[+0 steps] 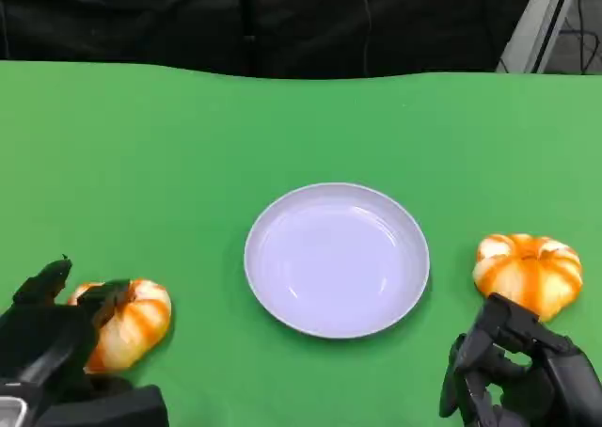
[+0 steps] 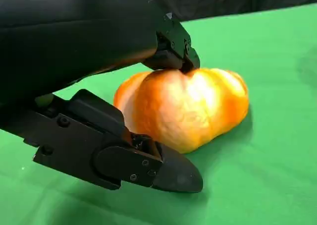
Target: Grasp the bread from the table and place it into the plate.
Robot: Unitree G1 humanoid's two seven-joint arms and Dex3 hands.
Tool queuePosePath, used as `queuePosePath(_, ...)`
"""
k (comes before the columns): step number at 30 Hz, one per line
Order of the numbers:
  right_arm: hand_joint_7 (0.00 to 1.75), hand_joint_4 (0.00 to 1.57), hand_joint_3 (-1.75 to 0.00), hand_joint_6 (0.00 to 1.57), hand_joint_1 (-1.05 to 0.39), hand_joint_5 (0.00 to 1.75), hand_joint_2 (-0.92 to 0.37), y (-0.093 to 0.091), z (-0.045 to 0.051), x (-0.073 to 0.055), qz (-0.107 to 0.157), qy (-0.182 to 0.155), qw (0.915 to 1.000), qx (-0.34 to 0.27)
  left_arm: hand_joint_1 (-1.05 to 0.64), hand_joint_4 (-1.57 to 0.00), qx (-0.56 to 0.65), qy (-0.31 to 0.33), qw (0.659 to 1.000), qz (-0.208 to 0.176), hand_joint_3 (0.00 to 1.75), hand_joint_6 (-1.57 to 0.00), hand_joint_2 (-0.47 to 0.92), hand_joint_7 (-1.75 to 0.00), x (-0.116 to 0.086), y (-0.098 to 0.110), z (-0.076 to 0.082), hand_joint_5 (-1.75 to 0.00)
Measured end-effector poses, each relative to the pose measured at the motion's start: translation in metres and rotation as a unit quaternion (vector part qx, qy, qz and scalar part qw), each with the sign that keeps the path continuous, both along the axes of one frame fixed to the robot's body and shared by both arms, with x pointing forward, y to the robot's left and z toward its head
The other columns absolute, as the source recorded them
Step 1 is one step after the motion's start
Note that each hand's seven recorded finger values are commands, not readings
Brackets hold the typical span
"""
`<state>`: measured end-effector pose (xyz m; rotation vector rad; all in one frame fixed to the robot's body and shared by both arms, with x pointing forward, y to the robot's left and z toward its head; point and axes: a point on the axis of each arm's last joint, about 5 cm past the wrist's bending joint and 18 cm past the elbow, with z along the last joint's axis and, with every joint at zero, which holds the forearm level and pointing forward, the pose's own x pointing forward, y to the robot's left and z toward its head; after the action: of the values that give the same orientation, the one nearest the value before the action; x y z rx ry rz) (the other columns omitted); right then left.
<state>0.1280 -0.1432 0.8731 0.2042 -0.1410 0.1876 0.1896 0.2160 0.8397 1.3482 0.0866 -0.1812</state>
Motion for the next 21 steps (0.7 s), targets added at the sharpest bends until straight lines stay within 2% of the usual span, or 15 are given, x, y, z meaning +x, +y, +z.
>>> queuePosePath(9, 1.70, 0.83, -1.19, 0.67, -0.12, 1.75, -0.58, 0.000, -0.0001, -0.001, -0.001, 0.001, 1.0000, -0.001, -0.82, -0.17, -0.026, 0.010, 1.000, 0.008, 0.19, -0.37, 0.92, -0.01, 0.008, -0.005, -0.008, -0.04)
queuePosePath(11, 1.70, 0.83, -1.20, 0.67, -0.12, 1.75, -0.58, 0.000, 0.0000, -0.001, -0.001, 0.001, 1.0000, -0.001, -0.71, -0.26, -0.032, 0.010, 0.999, 0.010, 0.17, -0.41, 0.92, -0.02, 0.008, -0.005, -0.009, -0.07)
queuePosePath(13, 1.69, 0.83, -1.20, 0.67, -0.13, 1.75, -0.58, 0.000, 0.0000, -0.001, -0.001, 0.001, 1.0000, -0.002, -0.53, -0.47, -0.039, 0.006, 0.999, 0.014, 0.17, -0.50, 0.92, -0.03, 0.008, -0.005, -0.010, -0.08)
queuePosePath(16, 1.69, 0.83, -1.20, 0.67, -0.13, 1.75, -0.58, 0.000, 0.0000, -0.001, -0.001, 0.001, 1.0000, -0.002, -0.39, -0.64, -0.050, 0.002, 0.999, 0.016, 0.20, -0.60, 0.92, -0.04, 0.008, -0.006, -0.011, -0.08)
queuePosePath(17, 1.69, 0.83, -1.20, 0.67, -0.13, 1.75, -0.58, 0.000, 0.0000, -0.001, -0.001, 0.001, 1.0000, -0.002, -0.33, -0.75, -0.051, 0.002, 0.999, 0.017, 0.24, -0.68, 0.92, -0.05, 0.008, -0.006, -0.011, -0.08)
queuePosePath(19, 1.69, 0.83, -1.20, 0.68, -0.13, 1.75, -0.57, 0.000, 0.0000, -0.001, -0.001, 0.001, 1.0000, -0.002, -0.28, -0.84, -0.053, -0.001, 0.998, 0.022, 0.27, -0.75, 0.92, -0.05, 0.008, -0.007, -0.012, -0.08)
queuePosePath(21, 1.69, 0.83, -1.20, 0.68, -0.13, 1.75, -0.57, 0.000, 0.0001, -0.001, -0.001, 0.001, 1.0000, -0.002, -0.27, -0.86, -0.056, -0.005, 0.998, 0.029, 0.28, -0.77, 0.92, -0.05, 0.008, -0.008, -0.012, -0.08)
